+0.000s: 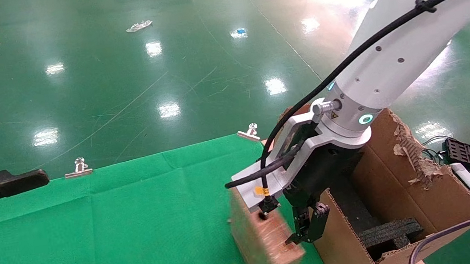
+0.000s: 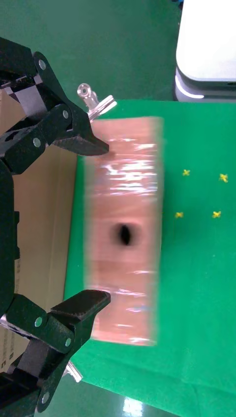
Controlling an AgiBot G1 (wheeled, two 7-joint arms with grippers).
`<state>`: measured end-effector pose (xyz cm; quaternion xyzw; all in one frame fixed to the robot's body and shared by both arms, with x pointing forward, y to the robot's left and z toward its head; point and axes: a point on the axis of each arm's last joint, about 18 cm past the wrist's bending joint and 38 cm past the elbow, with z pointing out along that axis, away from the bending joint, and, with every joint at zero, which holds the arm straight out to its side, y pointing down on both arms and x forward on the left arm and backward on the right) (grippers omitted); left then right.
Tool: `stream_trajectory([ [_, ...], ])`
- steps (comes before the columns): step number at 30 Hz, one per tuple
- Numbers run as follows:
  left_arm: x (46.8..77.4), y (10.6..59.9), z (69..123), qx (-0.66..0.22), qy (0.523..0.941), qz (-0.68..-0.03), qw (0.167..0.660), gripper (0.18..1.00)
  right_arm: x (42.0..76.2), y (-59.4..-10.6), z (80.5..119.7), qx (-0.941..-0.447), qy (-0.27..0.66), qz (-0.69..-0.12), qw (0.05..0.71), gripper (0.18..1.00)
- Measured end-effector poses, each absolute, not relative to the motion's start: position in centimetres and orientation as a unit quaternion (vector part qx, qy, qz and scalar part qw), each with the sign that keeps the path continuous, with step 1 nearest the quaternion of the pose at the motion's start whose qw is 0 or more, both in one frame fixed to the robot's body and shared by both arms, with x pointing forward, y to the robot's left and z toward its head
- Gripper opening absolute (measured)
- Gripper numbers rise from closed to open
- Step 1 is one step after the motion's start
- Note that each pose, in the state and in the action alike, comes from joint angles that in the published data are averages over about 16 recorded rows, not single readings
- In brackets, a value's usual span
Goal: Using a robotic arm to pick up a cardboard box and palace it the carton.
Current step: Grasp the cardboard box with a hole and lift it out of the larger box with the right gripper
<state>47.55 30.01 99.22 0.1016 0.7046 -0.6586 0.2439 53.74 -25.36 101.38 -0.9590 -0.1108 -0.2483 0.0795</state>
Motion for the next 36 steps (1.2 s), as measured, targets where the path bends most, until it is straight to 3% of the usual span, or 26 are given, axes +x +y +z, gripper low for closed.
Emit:
stream_trajectory([
  [23, 47.5, 30.0, 99.2, 0.102, 0.705, -0.659, 0.244, 1.001, 54.0, -25.1, 101.8, -0.965, -0.080, -0.247, 0.037, 1.000],
  [30, 47.5, 30.0, 99.2, 0.102, 0.705, -0.659, 0.244, 1.001, 53.9, -25.6, 103.0, -0.966, 0.007, -0.256, 0.042, 1.000],
  [36, 47.5, 30.0, 99.2, 0.102, 0.705, -0.659, 0.244, 1.001, 54.0, -25.9, 102.9, -0.961, 0.134, -0.224, 0.089, 1.000],
])
